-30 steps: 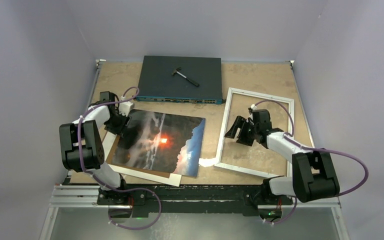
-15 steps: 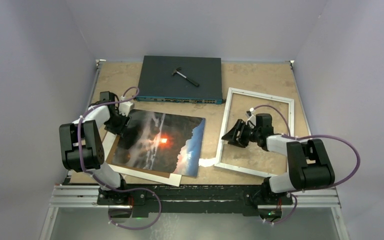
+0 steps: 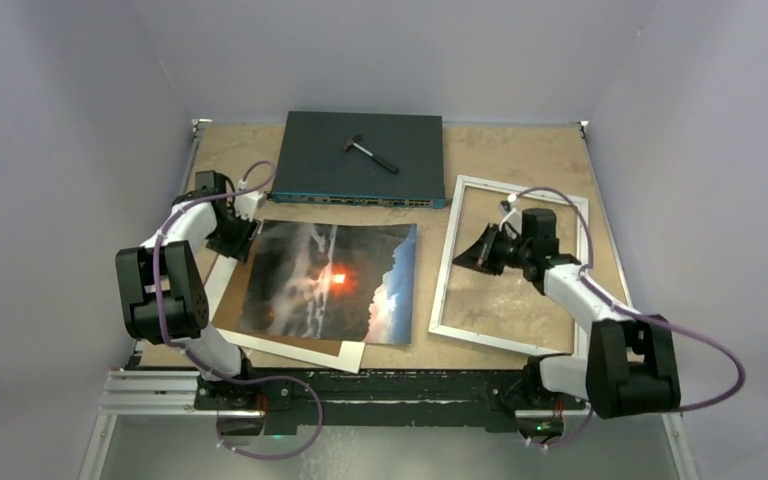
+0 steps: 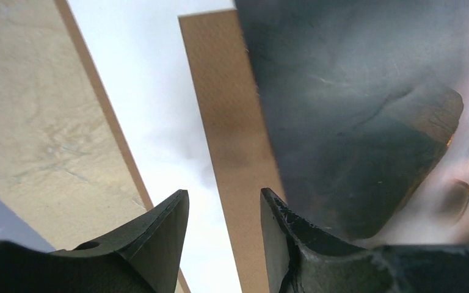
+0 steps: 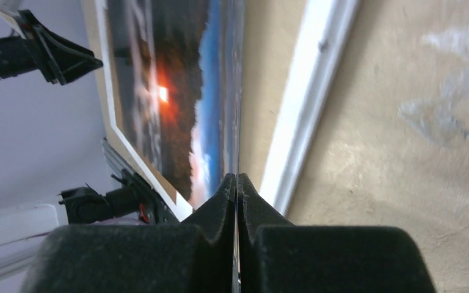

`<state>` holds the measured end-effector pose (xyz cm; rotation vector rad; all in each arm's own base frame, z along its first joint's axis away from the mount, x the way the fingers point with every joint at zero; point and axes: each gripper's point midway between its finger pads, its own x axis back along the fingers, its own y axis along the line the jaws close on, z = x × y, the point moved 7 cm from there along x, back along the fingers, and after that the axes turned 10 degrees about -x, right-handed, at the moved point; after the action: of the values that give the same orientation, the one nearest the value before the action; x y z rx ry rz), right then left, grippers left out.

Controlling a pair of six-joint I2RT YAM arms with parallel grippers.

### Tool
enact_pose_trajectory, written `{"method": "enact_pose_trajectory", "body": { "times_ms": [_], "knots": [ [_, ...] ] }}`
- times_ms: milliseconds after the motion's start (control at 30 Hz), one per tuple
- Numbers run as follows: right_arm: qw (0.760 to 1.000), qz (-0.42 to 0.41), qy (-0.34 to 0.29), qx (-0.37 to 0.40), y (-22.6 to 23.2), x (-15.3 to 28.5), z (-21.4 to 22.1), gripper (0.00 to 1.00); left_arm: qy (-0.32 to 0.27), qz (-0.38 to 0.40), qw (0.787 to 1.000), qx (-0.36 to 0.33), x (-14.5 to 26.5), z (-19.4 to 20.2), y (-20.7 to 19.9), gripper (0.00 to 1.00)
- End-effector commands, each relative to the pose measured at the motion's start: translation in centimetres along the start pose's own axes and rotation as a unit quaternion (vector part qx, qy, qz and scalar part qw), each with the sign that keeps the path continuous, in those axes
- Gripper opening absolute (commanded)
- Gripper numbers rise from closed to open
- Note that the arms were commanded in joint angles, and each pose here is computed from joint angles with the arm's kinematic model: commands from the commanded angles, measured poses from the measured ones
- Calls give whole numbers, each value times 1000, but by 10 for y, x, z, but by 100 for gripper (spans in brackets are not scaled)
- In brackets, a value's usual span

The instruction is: Put the photo into the frame

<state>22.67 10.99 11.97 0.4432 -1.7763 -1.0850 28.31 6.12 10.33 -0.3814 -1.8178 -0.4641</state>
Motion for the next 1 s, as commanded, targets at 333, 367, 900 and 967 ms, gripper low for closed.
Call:
{"method": "enact_pose_trajectory", "body": {
  "times_ms": [333, 367, 900, 967],
  "knots": [
    [990, -74, -80, 95, 120, 43, -21, 0, -55, 8, 998, 9, 29, -27, 3, 47],
    [989, -77, -78, 101, 130, 42, -20, 0, -55, 8, 998, 8, 28, -27, 4, 47],
    [969, -57, -154, 183, 216, 77, -37, 0, -29, 5, 1000, 9, 5, -14, 0, 47],
    [969, -65, -152, 185, 224, 79, -39, 0, -30, 6, 999, 10, 4, -14, 0, 47]
  ]
}}
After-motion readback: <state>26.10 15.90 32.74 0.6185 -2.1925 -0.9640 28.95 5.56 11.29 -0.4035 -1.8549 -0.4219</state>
